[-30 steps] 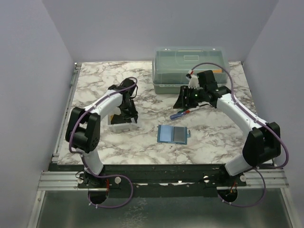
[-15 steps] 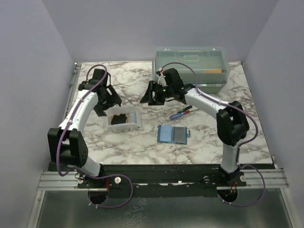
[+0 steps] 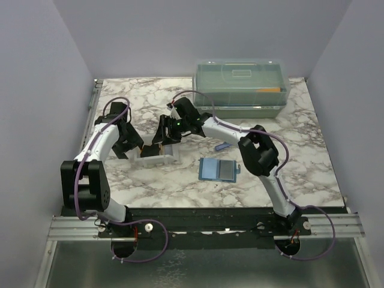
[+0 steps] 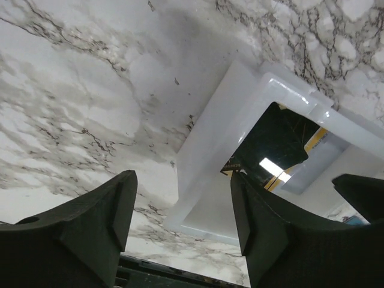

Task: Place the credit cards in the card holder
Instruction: Pick up the credit card from the storage box.

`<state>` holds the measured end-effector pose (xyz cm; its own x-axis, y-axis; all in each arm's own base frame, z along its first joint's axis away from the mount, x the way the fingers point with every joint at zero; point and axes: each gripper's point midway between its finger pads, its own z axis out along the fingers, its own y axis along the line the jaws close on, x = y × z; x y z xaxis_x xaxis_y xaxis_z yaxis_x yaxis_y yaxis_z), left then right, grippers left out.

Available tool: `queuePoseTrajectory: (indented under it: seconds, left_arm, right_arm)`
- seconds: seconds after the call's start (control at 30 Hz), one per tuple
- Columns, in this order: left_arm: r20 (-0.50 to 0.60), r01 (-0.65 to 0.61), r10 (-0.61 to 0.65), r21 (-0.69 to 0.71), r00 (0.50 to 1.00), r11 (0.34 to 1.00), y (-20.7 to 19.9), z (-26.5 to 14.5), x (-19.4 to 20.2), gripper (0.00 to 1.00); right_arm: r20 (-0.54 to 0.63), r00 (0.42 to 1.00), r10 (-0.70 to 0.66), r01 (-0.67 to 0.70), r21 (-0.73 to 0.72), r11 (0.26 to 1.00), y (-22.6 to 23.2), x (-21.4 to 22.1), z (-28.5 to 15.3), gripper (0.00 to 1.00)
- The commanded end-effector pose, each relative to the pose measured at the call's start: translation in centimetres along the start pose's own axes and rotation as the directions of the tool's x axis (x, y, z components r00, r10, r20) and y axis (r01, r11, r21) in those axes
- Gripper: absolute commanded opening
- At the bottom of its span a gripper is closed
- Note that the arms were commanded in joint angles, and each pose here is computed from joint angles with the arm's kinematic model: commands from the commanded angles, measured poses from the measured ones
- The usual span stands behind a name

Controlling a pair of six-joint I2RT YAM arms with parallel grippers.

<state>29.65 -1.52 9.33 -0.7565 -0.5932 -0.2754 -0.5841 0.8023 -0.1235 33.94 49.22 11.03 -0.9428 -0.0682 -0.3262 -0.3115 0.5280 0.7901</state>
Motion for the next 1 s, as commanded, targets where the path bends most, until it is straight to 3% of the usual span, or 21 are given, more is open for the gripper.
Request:
queuePoseTrajectory:
  seconds: [0.0, 0.2, 0.47, 0.67, 0.83, 0.97]
  left_arm:
    - [-0.025, -0.038, 0.041, 0.109, 0.999, 0.993, -1.1, 0.4, 1.4, 0.65]
    - [-0.037, -0.051, 0.057, 0.139, 0.998, 0.989, -0.6, 1.5, 3.1, 0.37]
    - [0.104, -0.096, 0.077, 0.189, 0.992, 0.977, -1.2, 2.2, 1.6, 0.00]
    - [0.268, -0.211, 0.163, 0.163, 0.949, 0.964, -0.9, 2.0, -0.6, 0.00]
    - [0.319, -0.253, 0.196, 0.149, 0.927, 0.956, -0.8, 1.7, -0.8, 0.00]
    - [0.335, -0.286, 0.219, 0.164, 0.916, 0.944, -1.5, 1.9, -0.5, 0.00]
  right_arm:
    - [-0.050, 0.998, 0.022, -0.018, 0.075, 0.997, -2.5, 2.0, 1.9, 0.62]
    - [-0.063, 0.998, 0.005, 0.003, 0.124, 0.992, -4.0, 2.7, 2.8, 0.60]
    - [-0.073, 0.997, -0.017, 0.027, 0.130, 0.991, -4.0, 3.0, 3.5, 0.57]
    - [-0.056, 0.992, -0.115, 0.123, 0.159, 0.980, -4.7, 2.3, 3.3, 0.57]
    - [-0.026, 0.981, -0.190, 0.192, 0.134, 0.972, -4.0, 1.0, 3.3, 0.59]
    - [0.002, 0.985, -0.171, 0.169, 0.137, 0.976, -3.7, 0.1, 3.8, 0.60]
